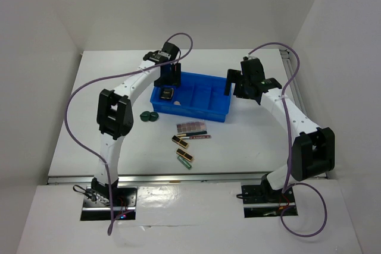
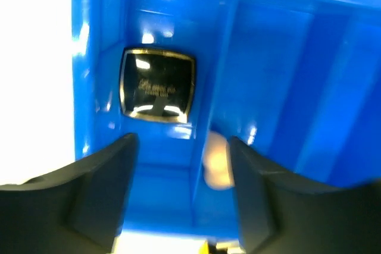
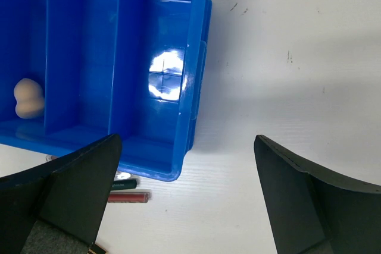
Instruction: Organize the makeup
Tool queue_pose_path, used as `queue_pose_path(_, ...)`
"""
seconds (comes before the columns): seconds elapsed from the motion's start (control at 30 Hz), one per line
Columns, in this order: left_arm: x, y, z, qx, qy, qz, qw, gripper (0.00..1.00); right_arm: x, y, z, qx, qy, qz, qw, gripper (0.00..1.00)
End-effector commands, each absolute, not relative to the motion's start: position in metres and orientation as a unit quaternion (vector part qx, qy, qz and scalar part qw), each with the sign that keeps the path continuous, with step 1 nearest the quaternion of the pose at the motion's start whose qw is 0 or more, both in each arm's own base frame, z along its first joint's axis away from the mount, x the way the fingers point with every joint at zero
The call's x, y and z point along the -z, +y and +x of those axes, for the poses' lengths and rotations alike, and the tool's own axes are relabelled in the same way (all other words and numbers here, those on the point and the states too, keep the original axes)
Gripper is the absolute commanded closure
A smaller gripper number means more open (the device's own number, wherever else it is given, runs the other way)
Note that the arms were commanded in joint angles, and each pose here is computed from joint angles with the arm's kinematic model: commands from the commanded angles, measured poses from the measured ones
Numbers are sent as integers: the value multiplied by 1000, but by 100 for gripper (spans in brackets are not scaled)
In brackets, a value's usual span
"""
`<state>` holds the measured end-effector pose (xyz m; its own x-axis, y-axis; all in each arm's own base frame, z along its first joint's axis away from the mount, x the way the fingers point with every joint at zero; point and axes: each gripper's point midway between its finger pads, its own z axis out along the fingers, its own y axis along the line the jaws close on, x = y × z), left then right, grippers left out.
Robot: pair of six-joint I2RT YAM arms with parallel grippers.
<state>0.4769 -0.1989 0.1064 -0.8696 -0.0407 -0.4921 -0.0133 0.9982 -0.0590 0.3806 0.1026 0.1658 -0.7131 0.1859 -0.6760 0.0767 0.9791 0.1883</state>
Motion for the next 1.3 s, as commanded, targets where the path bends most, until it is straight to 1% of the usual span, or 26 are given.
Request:
queue_pose_path(0.0, -202, -200, 464, 60, 938, -24, 339, 29, -194, 102, 386, -81, 910, 69, 402, 0)
queue_pose_path(0.03, -210, -195, 459, 59, 935, -34, 349, 36, -194, 102, 386, -83, 909, 73, 401, 0)
queue_pose_path(0.07, -198, -182, 449, 35, 937, -57, 342, 44, -194, 102, 386, -83, 909, 73, 401, 0)
queue_pose_path(0.1, -218, -172, 435, 36, 930, -72, 360, 59, -194, 102, 386, -83, 909, 73, 401, 0)
queue_pose_path(0.13, -220, -167, 430, 37, 926, -88, 366, 65, -194, 102, 386, -83, 909, 73, 401, 0)
queue_pose_path(0.17, -197, -160, 413, 25, 935, -90, 342, 69, -194, 102, 386, -83, 909, 73, 401, 0)
queue_pose_path(0.2, -192, -150, 405, 21, 936, -101, 335, 70, -194, 102, 386, -83, 909, 73, 401, 0)
queue_pose_path(0.23, -201, -144, 394, 24, 931, -110, 346, 70, -194, 104, 385, -87, 910, 71, 400, 0)
queue_pose_path(0.27, -176, -134, 380, 11, 939, -115, 324, 70, -194, 104, 385, -87, 910, 71, 400, 0)
queue_pose_path(0.3, -167, -131, 372, 9, 941, -121, 317, 68, -194, 104, 385, -87, 910, 71, 400, 0)
queue_pose_path(0.33, -158, -123, 363, 3, 943, -131, 307, 64, -191, 104, 386, -86, 912, 71, 396, 0)
queue_pose_path(0.37, -138, -117, 351, 1, 948, -144, 283, 53, -191, 105, 386, -90, 912, 69, 395, 0)
queue_pose_path(0.47, -113, -105, 342, -1, 951, -170, 257, 42, -192, 108, 387, -97, 910, 67, 397, 0)
queue_pose_path(0.5, -99, -108, 334, 8, 956, -166, 241, 33, -192, 108, 387, -97, 910, 67, 397, 0)
queue_pose_path(0.57, -91, -112, 342, 27, 953, -164, 255, 28, -192, 110, 386, -101, 911, 65, 396, 0)
queue_pose_path(0.63, -79, -108, 343, 26, 951, -169, 256, 28, -192, 110, 386, -101, 911, 65, 396, 0)
queue_pose_path(0.73, -64, -101, 351, 1, 948, -175, 266, 32, -192, 110, 386, -101, 911, 65, 396, 0)
queue_pose_path(0.97, -51, -101, 377, -16, 947, -148, 285, 32, -196, 108, 386, -98, 908, 67, 401, 0)
queue_pose_path(1.07, -37, -94, 382, -36, 949, -149, 274, 33, -196, 108, 386, -98, 908, 67, 401, 0)
queue_pose_path(1.23, -33, -93, 384, -44, 950, -149, 272, 51, -196, 106, 386, -94, 908, 69, 402, 0)
queue_pose_path(1.27, -36, -91, 383, -48, 948, -155, 275, 61, -194, 106, 385, -92, 910, 69, 398, 0)
